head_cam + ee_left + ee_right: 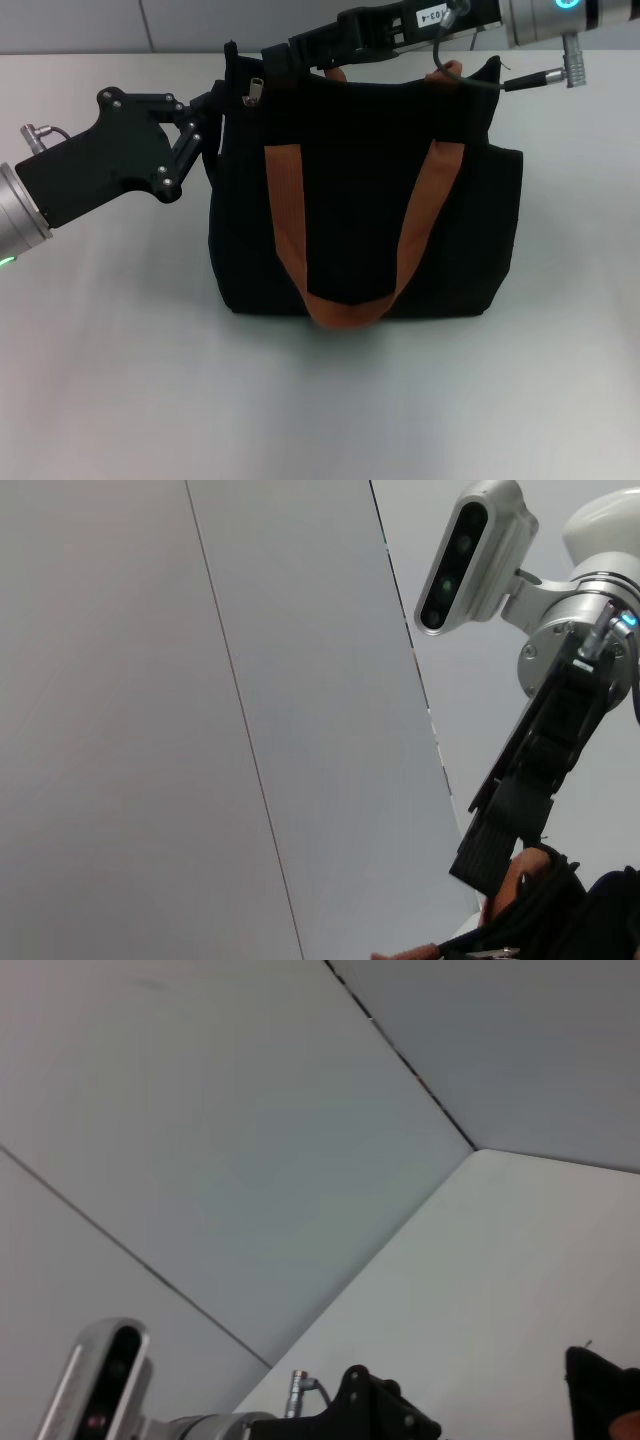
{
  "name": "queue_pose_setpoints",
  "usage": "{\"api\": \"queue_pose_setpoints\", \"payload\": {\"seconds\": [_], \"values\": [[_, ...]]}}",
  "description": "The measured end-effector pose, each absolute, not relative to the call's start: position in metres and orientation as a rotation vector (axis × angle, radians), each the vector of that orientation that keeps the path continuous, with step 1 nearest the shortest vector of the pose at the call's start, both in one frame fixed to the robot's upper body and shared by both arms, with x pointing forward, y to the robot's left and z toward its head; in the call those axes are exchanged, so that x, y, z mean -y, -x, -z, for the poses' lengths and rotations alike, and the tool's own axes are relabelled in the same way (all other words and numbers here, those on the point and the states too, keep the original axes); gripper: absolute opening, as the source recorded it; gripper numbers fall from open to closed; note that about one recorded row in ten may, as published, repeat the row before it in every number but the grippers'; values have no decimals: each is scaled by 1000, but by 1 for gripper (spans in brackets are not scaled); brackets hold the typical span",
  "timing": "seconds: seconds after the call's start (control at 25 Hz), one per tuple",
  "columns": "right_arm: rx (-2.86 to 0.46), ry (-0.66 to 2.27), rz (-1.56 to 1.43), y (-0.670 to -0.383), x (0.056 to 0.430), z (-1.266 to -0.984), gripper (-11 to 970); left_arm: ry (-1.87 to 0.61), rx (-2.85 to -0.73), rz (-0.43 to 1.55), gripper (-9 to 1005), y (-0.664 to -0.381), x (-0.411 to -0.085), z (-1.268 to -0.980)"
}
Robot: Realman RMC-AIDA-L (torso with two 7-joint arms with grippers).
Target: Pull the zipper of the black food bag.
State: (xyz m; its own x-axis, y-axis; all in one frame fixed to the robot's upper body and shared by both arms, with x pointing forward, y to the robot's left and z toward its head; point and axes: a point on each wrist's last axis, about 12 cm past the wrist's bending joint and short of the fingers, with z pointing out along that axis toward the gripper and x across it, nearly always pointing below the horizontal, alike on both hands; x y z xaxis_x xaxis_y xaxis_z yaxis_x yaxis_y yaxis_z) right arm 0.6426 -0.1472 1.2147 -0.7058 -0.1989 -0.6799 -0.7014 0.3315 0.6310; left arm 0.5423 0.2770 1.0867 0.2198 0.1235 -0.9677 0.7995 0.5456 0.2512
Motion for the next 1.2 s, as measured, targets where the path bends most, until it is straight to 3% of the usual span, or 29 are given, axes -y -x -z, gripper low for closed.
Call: {"api": "queue_pose_setpoints", "payload": {"seconds": [1.2], "values": [[-2159,656,-1337,-649,125,-1196,375,-914,-1289,576,21,-542,-276,-1086]]}}
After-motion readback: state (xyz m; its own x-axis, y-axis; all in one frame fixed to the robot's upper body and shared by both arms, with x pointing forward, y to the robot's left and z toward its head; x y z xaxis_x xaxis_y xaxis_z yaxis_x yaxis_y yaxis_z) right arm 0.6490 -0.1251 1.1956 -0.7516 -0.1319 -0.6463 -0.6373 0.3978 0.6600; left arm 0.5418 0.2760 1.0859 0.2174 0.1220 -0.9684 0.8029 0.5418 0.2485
